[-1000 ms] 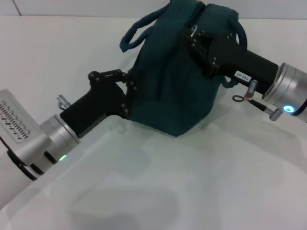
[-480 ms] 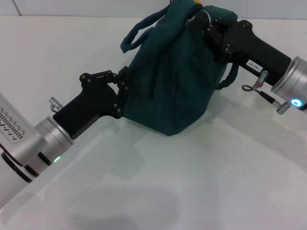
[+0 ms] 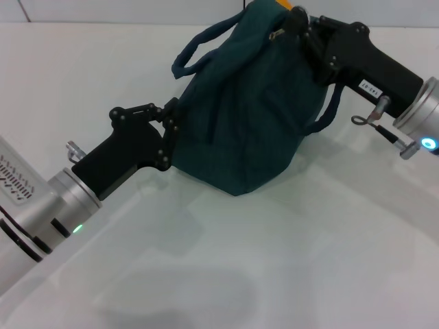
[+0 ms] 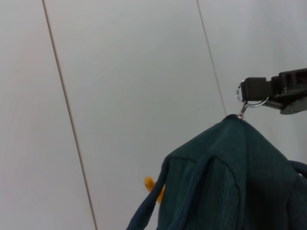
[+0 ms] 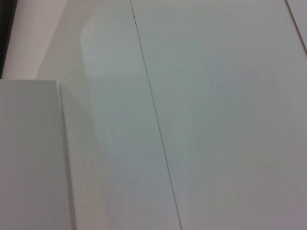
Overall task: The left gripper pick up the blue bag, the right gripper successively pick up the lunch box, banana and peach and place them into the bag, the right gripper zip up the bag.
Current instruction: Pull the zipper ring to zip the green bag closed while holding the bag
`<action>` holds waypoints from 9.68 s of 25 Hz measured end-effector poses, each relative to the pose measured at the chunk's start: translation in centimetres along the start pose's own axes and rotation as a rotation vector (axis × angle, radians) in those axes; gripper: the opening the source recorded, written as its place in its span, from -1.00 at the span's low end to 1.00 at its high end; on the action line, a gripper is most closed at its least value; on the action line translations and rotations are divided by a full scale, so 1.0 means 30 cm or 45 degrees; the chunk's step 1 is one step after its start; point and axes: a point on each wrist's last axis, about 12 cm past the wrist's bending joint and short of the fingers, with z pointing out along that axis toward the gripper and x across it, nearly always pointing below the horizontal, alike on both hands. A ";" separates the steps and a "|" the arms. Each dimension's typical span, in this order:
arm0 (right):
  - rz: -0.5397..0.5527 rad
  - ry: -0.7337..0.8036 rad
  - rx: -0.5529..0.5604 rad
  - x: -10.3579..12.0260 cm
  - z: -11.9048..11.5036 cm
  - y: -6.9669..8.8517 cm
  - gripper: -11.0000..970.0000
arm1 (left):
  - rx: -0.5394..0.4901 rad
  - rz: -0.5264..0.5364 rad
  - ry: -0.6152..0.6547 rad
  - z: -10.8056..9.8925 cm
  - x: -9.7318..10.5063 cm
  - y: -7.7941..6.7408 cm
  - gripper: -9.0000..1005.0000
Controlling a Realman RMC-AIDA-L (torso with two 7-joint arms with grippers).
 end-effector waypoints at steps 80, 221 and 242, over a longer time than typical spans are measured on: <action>-0.131 0.003 0.146 0.003 -0.059 -0.051 -0.93 | 0.306 -0.270 -0.169 0.157 -0.119 0.027 -0.74; 0.040 0.189 0.479 0.014 -0.194 -0.199 0.14 | 0.588 -0.604 0.448 0.416 -0.396 0.294 -0.89; 0.018 0.359 0.157 0.022 -0.104 -0.143 0.13 | 0.602 -0.598 0.395 0.414 -0.399 0.274 -0.89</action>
